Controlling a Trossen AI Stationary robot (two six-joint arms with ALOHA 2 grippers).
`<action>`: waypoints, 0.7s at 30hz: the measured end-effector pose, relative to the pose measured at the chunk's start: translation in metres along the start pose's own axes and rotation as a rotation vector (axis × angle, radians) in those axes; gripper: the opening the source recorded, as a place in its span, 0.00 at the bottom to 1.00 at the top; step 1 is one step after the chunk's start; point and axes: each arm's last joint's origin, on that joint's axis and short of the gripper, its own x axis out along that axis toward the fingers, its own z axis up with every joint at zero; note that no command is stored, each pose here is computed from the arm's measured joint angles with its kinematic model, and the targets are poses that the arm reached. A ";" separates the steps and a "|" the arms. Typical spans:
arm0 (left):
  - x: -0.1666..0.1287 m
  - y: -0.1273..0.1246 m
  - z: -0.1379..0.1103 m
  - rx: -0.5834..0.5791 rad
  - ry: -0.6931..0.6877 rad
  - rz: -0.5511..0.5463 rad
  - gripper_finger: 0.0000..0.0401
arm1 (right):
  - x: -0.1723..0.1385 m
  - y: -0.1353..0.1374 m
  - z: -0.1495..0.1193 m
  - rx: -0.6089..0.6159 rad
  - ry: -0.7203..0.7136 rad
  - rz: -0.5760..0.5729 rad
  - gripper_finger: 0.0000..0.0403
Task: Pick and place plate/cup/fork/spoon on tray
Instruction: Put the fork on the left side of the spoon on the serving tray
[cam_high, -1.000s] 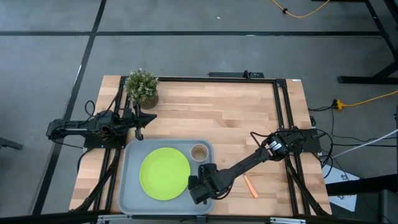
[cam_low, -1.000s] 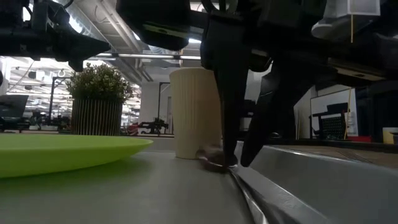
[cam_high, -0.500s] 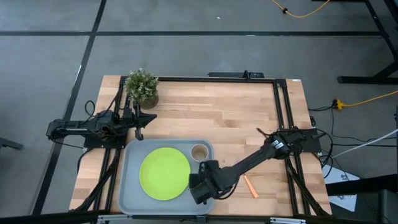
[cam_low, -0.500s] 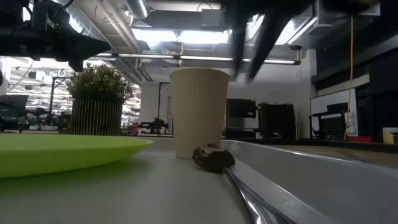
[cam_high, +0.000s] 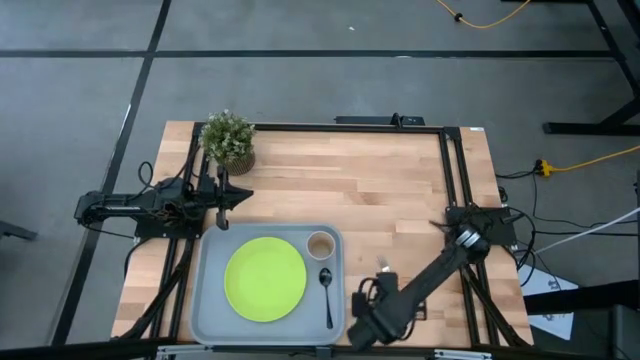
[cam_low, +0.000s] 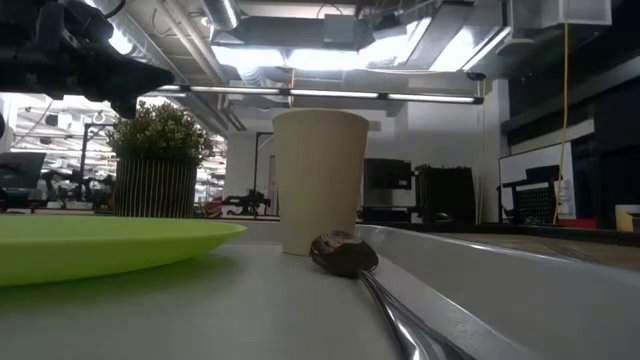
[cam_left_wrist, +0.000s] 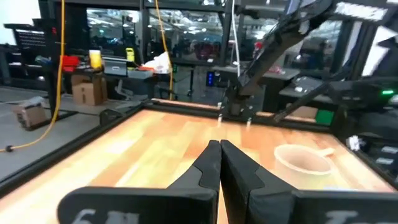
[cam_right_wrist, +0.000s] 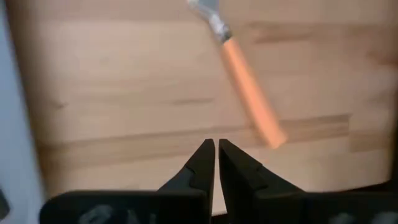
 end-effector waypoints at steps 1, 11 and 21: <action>0.000 0.000 0.000 -0.009 -0.004 -0.003 0.00 | -0.003 -0.006 0.007 0.003 -0.007 -0.002 0.07; 0.000 0.000 0.000 -0.033 -0.004 0.010 0.00 | 0.017 -0.071 0.072 0.000 -0.112 -0.010 0.07; 0.000 0.001 0.000 -0.029 -0.004 0.020 0.00 | 0.050 -0.084 0.082 -0.166 -0.037 -0.081 0.07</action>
